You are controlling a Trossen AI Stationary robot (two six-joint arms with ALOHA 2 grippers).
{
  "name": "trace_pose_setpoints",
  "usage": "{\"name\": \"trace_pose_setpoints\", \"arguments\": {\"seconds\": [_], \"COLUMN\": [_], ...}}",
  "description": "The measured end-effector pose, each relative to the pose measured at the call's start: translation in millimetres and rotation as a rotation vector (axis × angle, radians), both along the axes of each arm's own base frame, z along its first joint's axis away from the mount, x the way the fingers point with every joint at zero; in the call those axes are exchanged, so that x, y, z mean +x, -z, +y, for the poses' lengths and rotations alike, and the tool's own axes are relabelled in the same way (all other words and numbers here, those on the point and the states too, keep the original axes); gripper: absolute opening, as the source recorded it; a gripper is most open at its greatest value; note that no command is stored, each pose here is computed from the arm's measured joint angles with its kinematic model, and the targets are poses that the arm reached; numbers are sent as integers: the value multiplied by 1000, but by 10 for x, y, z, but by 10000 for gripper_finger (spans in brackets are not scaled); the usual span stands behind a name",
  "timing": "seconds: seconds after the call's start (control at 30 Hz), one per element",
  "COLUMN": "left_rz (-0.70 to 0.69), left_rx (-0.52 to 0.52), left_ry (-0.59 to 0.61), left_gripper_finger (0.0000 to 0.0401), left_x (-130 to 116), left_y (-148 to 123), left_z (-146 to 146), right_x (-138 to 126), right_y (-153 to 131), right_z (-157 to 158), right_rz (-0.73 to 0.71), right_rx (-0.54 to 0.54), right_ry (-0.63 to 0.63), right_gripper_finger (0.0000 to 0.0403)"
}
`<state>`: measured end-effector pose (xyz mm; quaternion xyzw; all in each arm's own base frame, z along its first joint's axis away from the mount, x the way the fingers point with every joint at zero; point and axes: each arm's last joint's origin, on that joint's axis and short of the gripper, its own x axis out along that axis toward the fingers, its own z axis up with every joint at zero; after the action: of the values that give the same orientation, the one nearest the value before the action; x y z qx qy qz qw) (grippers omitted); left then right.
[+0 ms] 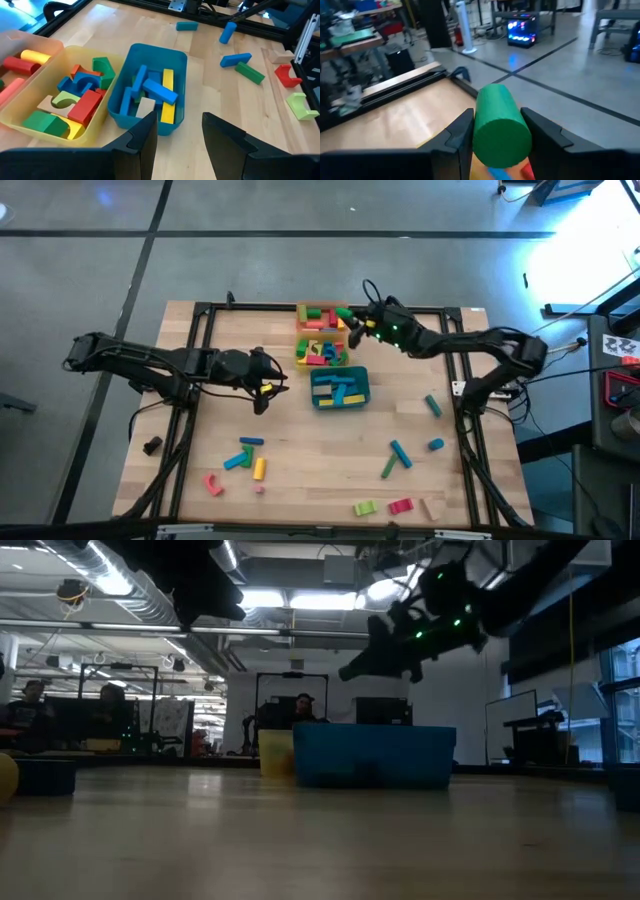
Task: Sort blocks by size
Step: Put the green cylinder block into the orange bin, then put the blue rectangular block into the blue bin
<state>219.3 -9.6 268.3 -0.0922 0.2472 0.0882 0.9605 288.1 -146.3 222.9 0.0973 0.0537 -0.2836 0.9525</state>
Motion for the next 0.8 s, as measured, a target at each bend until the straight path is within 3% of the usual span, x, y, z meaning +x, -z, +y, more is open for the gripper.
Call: {"name": "trace_pose_setpoints", "arguments": {"seconds": [0.37,0.53,0.8], "left_rz": [0,0,77], "left_rx": [-6,-22,-178], "left_ry": [-1,4,266], "left_gripper_finger": [141,141,141], "left_x": [0,-1,-73], "left_y": [1,4,52], "left_z": [-5,-21,-360], "right_x": [441,596,677], "right_y": [141,86,-45], "right_z": [-507,-561,-602], "right_rz": [-13,3,49], "right_rx": [-5,5,27], "right_ry": [78,67,74], "right_gripper_finger": [144,175,253]}}
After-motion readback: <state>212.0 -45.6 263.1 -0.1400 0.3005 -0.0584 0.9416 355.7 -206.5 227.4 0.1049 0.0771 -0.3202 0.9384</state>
